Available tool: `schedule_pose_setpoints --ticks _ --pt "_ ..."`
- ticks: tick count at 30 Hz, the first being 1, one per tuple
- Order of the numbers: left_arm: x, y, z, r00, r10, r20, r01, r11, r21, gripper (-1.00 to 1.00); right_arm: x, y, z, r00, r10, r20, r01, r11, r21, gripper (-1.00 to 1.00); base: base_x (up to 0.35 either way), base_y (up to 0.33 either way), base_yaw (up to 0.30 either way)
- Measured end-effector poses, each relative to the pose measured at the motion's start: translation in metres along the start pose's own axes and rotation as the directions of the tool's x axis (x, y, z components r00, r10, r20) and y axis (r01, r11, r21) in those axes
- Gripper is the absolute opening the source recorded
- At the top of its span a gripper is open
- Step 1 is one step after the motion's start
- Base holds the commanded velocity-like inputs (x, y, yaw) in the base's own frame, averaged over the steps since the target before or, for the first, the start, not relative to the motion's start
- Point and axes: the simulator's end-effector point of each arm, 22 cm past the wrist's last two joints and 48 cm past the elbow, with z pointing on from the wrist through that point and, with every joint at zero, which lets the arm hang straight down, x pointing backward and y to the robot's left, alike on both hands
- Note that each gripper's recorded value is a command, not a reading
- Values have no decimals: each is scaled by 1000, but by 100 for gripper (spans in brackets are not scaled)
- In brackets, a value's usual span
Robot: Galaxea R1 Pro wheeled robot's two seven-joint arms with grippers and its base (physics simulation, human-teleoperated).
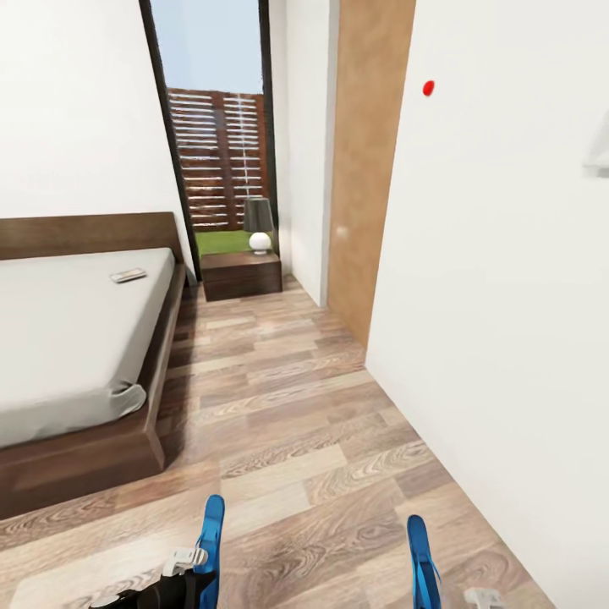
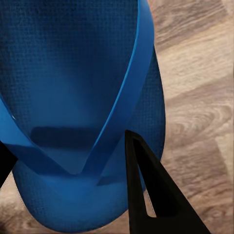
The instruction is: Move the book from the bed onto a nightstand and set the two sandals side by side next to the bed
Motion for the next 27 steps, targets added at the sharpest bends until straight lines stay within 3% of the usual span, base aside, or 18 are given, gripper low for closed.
schedule_pose_setpoints --ticks 9,27 --pt "0 0 0 1000 0 -1 0 1000 0 -100 0 0 0 1000 0 0 0 1000 0 -100 329 0 175" --pt "0 1 0 1000 0 0 0 1000 -2 -100 0 -1 0 1000 0 0 0 1000 3 -100 327 0 6"
